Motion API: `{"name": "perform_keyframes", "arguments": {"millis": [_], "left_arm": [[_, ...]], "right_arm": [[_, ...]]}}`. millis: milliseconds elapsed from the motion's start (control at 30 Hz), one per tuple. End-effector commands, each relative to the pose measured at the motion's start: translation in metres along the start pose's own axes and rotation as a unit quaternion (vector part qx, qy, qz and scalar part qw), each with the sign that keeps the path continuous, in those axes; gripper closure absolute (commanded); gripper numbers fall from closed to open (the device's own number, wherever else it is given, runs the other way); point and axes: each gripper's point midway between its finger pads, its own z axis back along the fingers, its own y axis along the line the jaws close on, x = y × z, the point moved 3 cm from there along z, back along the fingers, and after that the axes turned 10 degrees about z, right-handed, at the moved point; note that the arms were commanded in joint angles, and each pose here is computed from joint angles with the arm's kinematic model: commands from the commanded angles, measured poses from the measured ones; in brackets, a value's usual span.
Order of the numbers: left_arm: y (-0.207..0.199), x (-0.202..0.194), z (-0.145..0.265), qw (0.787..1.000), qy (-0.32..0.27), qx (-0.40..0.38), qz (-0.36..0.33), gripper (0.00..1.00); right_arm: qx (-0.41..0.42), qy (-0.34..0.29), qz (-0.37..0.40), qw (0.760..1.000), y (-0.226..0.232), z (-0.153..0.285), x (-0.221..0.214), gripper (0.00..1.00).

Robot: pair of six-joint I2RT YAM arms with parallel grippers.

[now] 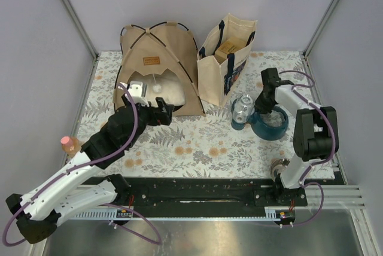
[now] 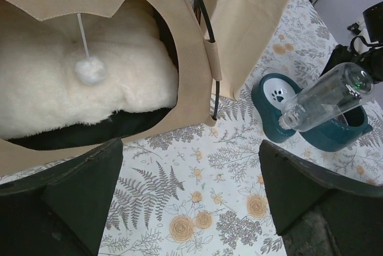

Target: Set up the pet tent

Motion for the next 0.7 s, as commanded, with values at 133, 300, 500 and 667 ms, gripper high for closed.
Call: {"name": "perform_keyframes", "arguments": {"millis": [133, 300, 500, 667], "left_arm": [[-0.010, 0.013, -0.007, 1.000, -0.020, -0.019, 0.006, 0.01], [-0.011, 0.014, -0.010, 1.000, -0.018, -0.016, 0.006, 0.01], [-0.011, 0.013, -0.013, 1.000, -0.016, -0.015, 0.009, 0.01], [-0.010, 0.012, -0.015, 1.000, -0.015, -0.019, 0.011, 0.01]], "right_arm": [[-0.025, -0.025, -0.145, 0.989, -0.028, -0.021, 0.036, 0.86], [-0.018, -0.025, -0.163, 0.986, -0.031, -0.024, 0.054, 0.67], [-0.033, -0.058, -0.141, 0.988, -0.043, 0.009, 0.061, 0.25], [-0.034, -0.094, -0.105, 0.989, -0.057, 0.046, 0.067, 0.21]]}}
